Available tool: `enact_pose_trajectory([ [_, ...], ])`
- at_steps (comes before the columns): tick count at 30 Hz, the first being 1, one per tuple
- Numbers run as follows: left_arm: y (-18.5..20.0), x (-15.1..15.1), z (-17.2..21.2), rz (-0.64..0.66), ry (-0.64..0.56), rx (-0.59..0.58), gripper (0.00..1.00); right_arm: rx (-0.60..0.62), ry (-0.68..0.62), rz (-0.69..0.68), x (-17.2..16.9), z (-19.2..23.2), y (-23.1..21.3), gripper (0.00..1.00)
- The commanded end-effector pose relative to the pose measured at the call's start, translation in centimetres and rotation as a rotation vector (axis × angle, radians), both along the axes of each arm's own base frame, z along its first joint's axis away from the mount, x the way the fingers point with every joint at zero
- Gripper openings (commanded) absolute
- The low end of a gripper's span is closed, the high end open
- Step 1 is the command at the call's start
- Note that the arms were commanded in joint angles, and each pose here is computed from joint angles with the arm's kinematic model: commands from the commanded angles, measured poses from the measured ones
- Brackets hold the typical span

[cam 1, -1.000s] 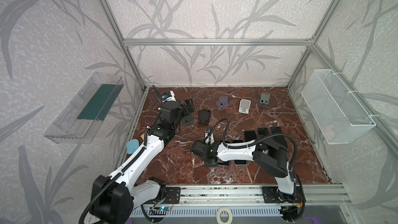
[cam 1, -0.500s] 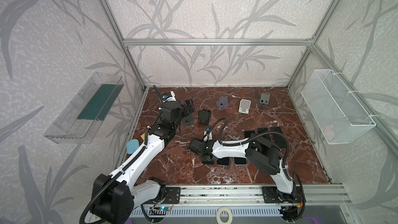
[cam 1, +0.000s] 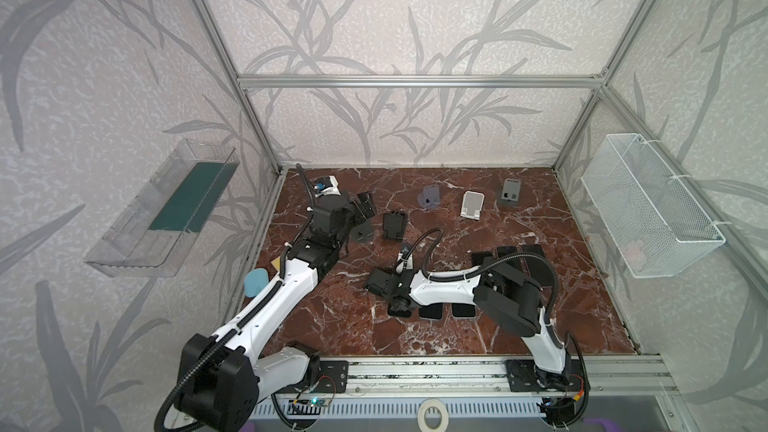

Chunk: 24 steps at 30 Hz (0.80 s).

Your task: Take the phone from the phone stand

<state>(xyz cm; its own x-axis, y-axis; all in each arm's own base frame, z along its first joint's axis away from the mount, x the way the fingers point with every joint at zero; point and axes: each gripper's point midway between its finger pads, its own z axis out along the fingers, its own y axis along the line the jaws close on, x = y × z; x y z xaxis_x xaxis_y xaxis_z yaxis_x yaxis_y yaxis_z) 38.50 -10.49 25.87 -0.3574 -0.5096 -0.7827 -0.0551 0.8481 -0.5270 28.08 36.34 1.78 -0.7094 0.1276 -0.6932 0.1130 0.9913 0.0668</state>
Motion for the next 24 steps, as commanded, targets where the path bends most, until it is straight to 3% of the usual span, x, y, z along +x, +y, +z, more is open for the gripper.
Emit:
enact_pose_trajectory([
  [1,0.6,-0.1,0.4,0.024,-0.021,-0.001,0.98,0.067,0.038,0.080,-0.1,0.3,0.8,0.82],
  [11,1.3,-0.2,0.8,0.052,-0.036,0.021,0.99,0.197,-0.085,0.256,1.3,9.8,2.1,0.92],
  [14,1.6,-0.3,1.2,0.060,-0.050,0.042,0.99,0.218,-0.130,0.384,0.9,12.7,2.5,0.93],
  [20,1.8,-0.5,2.1,0.061,-0.068,0.065,0.99,0.144,-0.253,0.546,-0.2,19.7,-1.3,0.96],
  [24,2.0,-0.9,3.9,0.053,-0.087,0.111,0.99,0.057,-0.420,0.651,-2.2,24.4,-5.3,1.00],
])
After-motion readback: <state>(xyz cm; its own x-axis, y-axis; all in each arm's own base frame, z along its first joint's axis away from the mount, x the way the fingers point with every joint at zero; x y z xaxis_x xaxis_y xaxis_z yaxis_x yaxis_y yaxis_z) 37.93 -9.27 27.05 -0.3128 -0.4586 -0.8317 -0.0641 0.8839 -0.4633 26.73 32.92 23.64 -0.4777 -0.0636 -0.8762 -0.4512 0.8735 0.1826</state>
